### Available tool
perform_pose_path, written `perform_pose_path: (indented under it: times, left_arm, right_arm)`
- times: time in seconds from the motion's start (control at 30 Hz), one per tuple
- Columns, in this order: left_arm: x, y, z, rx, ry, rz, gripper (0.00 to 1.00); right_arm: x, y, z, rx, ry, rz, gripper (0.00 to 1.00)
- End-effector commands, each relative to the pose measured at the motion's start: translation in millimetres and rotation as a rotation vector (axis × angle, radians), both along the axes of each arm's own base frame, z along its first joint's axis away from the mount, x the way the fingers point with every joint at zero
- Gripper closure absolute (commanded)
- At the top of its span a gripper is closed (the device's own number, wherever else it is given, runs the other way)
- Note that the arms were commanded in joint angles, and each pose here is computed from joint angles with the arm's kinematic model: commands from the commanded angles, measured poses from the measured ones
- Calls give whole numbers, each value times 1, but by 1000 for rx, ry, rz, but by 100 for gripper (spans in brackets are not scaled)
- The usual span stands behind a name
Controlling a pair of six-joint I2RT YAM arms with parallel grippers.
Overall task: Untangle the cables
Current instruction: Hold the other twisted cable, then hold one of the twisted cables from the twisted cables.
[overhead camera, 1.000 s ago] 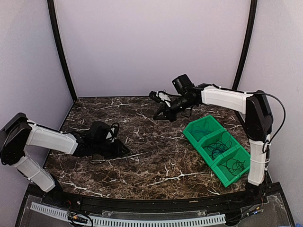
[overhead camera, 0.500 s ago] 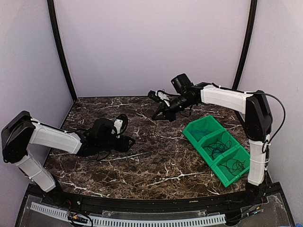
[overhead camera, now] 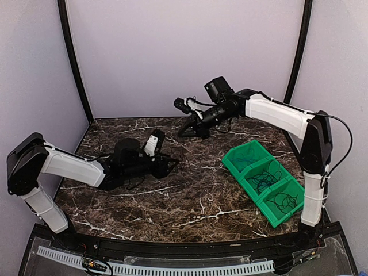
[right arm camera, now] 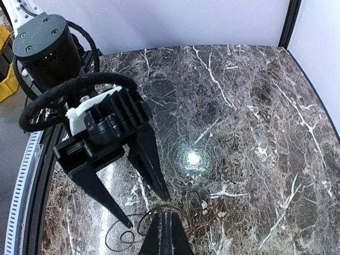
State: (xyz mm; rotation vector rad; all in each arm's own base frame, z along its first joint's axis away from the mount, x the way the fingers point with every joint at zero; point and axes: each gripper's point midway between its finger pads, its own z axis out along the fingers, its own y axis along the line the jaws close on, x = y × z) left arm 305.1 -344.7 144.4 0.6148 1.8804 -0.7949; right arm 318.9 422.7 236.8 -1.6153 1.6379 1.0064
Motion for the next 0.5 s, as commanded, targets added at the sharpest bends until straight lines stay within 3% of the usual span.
perform_pose_path:
  times: [0.0,0.17,0.37,0.47]
  left_arm:
    - [10,-23,64,-177,-188,-11,48]
    - [45,-33,73,-224,-278,97,54]
    - [72,-48,14,-135,-247,127,70]
    - [74,-43,-5,-121,-206,139,71]
  right_arm:
    - [-16,7,51,78,-38,31,100]
    - [-27,13,108,181,-37,58,100]
    - [-47,2,191,319,-132,97,100]
    - [-56,-11,232,389,-207,107,100]
